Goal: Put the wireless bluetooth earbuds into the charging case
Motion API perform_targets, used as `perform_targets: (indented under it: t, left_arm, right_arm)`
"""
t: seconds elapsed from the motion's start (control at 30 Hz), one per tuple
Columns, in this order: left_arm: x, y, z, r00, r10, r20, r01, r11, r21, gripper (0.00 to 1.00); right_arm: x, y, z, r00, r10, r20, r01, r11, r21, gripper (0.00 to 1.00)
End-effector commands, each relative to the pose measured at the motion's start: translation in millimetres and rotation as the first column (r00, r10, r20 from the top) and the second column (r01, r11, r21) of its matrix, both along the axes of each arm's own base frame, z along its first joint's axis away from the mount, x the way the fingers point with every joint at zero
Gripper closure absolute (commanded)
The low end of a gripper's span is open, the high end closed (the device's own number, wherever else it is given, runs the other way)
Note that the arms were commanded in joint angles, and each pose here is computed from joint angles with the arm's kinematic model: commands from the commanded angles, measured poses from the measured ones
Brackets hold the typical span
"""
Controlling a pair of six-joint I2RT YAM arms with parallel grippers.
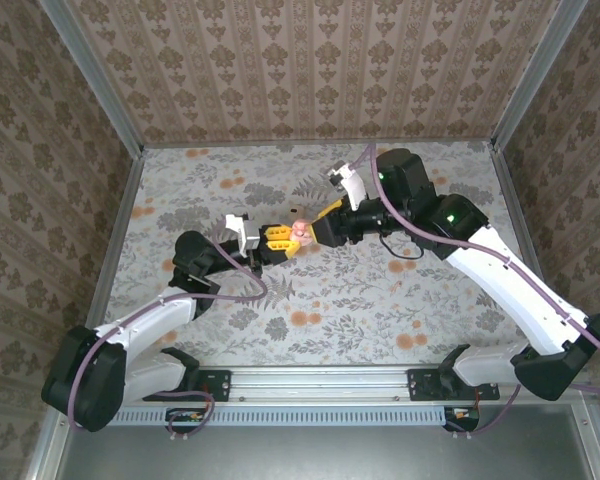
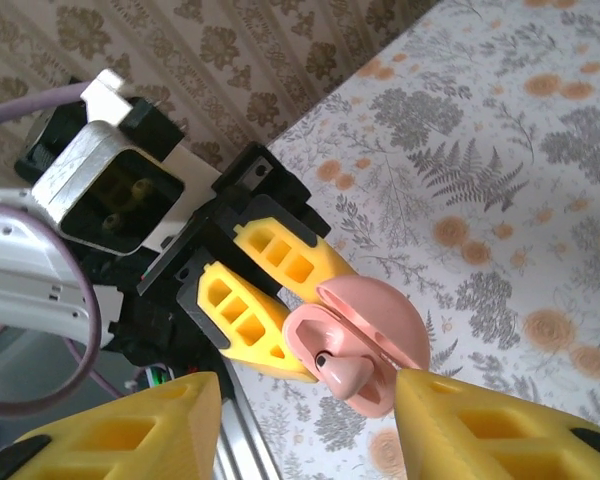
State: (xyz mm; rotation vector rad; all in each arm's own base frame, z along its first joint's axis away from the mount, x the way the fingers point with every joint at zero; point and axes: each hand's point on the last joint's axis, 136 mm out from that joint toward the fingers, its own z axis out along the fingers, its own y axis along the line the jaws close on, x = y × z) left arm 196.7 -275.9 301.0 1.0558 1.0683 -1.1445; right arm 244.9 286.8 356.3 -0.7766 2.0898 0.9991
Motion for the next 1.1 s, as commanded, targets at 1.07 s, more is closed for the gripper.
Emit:
perform_targets:
  t: [1.07]
  left_arm:
    - [33, 7, -10, 0.922, 0.337, 0.191, -0.349, 0.937, 0.031, 1.0]
  right_arm:
    - [45, 25, -44, 0.748, -0.486, -0.453, 0.527, 0.849, -0.041, 0.65]
